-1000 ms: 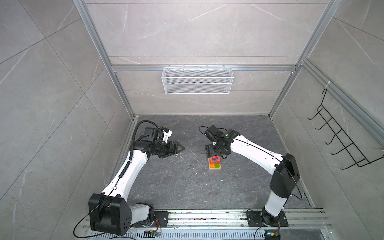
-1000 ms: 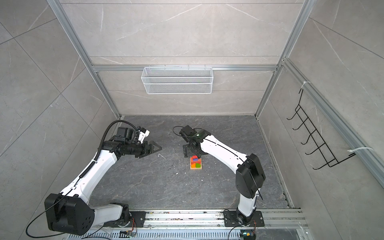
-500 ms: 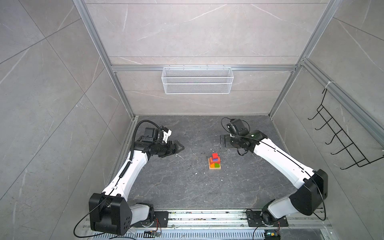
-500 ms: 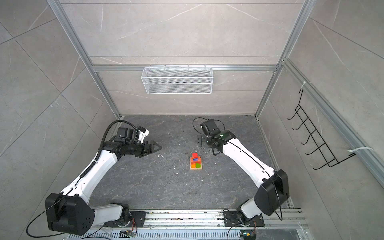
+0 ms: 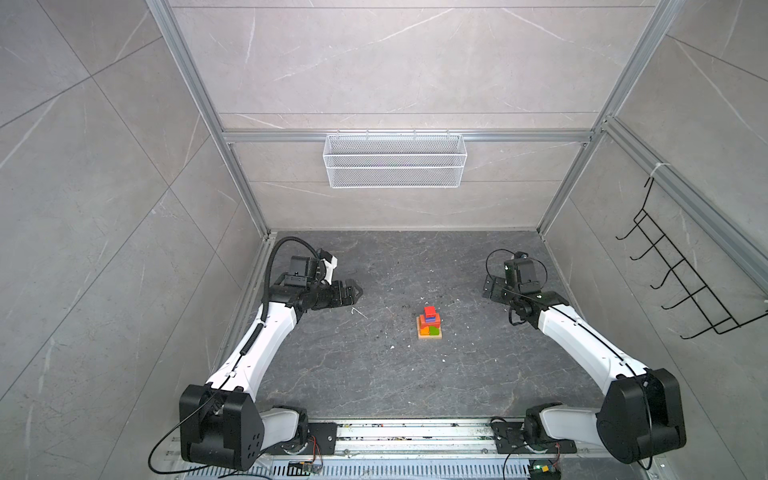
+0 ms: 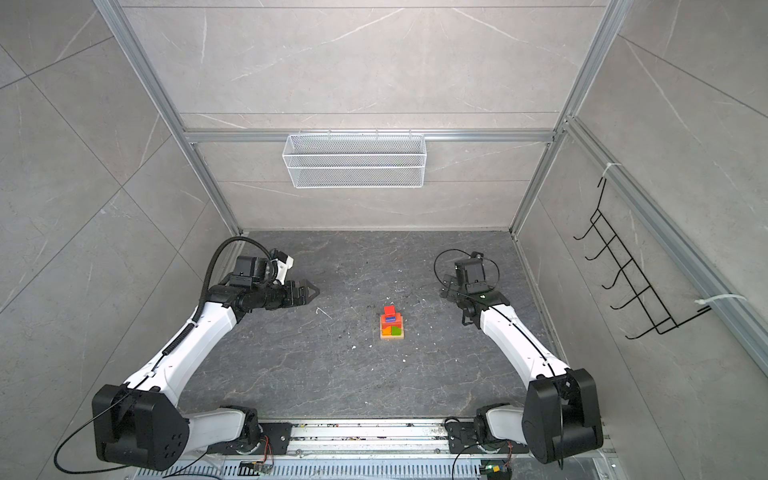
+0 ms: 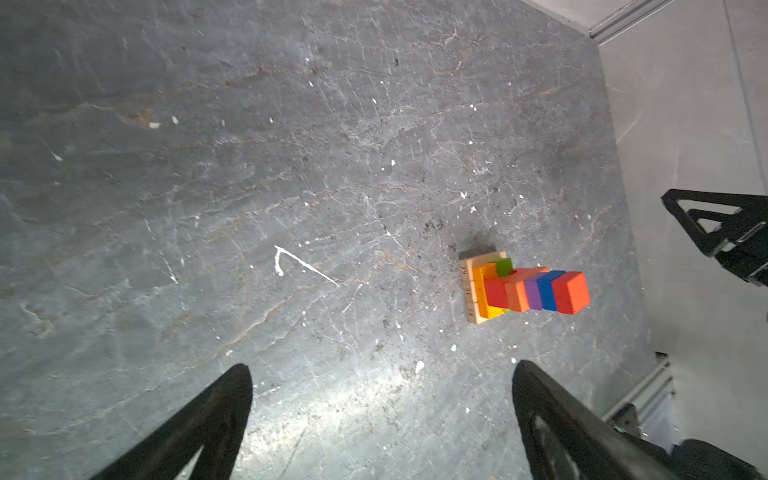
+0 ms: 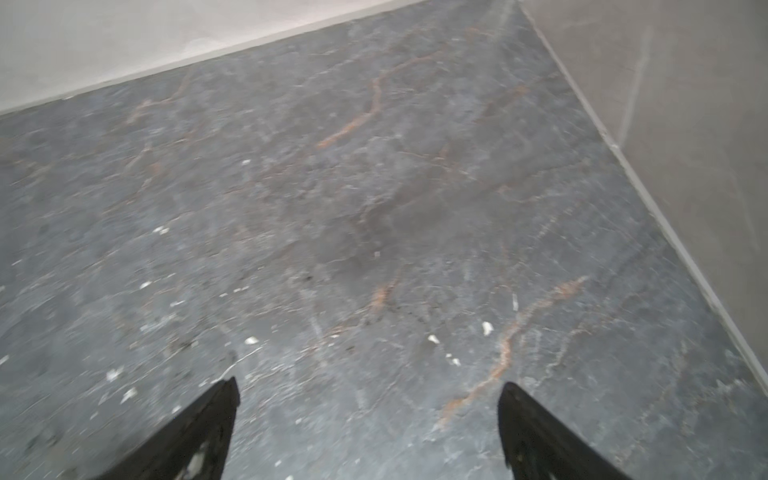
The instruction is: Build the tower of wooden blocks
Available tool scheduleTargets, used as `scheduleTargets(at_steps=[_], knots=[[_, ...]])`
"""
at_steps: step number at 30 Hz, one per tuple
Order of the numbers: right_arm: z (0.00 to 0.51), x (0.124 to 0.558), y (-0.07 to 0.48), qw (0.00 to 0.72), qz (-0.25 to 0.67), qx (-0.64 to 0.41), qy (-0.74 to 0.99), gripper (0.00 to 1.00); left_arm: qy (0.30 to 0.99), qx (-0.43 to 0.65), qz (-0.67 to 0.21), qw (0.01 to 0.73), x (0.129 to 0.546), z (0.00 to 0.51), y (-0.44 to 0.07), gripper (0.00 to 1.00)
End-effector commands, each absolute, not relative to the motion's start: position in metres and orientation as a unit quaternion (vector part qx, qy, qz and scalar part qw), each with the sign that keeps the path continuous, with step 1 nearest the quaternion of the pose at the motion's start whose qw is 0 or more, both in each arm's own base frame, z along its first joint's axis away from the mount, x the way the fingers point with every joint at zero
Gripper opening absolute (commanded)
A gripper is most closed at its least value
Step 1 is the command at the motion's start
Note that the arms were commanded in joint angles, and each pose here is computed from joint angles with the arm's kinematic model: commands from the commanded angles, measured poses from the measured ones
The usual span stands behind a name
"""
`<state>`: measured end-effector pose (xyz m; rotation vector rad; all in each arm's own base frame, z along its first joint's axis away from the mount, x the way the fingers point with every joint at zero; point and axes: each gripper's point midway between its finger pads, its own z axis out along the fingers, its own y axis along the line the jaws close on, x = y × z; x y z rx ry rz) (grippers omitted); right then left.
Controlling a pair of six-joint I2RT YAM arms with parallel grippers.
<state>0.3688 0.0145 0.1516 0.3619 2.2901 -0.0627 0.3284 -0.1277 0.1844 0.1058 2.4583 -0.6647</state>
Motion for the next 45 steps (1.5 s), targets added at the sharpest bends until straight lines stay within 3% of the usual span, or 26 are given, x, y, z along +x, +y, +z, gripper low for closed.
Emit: scheduleTargets(at_steps=[1, 10, 15, 31, 42, 45], knots=[[0.164, 0.376, 0.001, 0.465, -0.016, 0.164, 0.87, 1.0, 0.914, 0.077, -0.178, 0.356, 0.345, 0.186, -0.11, 1.0], [0.133, 0.364, -0.037, 0.513, -0.101, 0.194, 0.83, 1.0, 0.906, 0.051, -0.072, 0.414, 0.385, 0.141, -0.044, 0.99], [0.126, 0.358, -0.042, 0.528, -0.117, 0.189, 0.82, 1.0, 0.895, 0.005, -0.081, 0.44, 0.391, 0.114, -0.004, 0.99], [0.12, 0.35, -0.035, 0.573, -0.1, 0.159, 0.797, 1.0, 0.828, -0.023, -0.007, 0.56, 0.382, 0.093, 0.022, 0.99], [0.126, 0.34, -0.035, 0.629, -0.111, 0.154, 0.754, 1.0, 0.833, -0.031, 0.006, 0.552, 0.385, 0.085, 0.026, 1.0], [0.122, 0.355, -0.024, 0.625, -0.109, 0.118, 0.764, 1.0, 0.833, -0.031, 0.007, 0.553, 0.385, 0.084, 0.025, 1.0]])
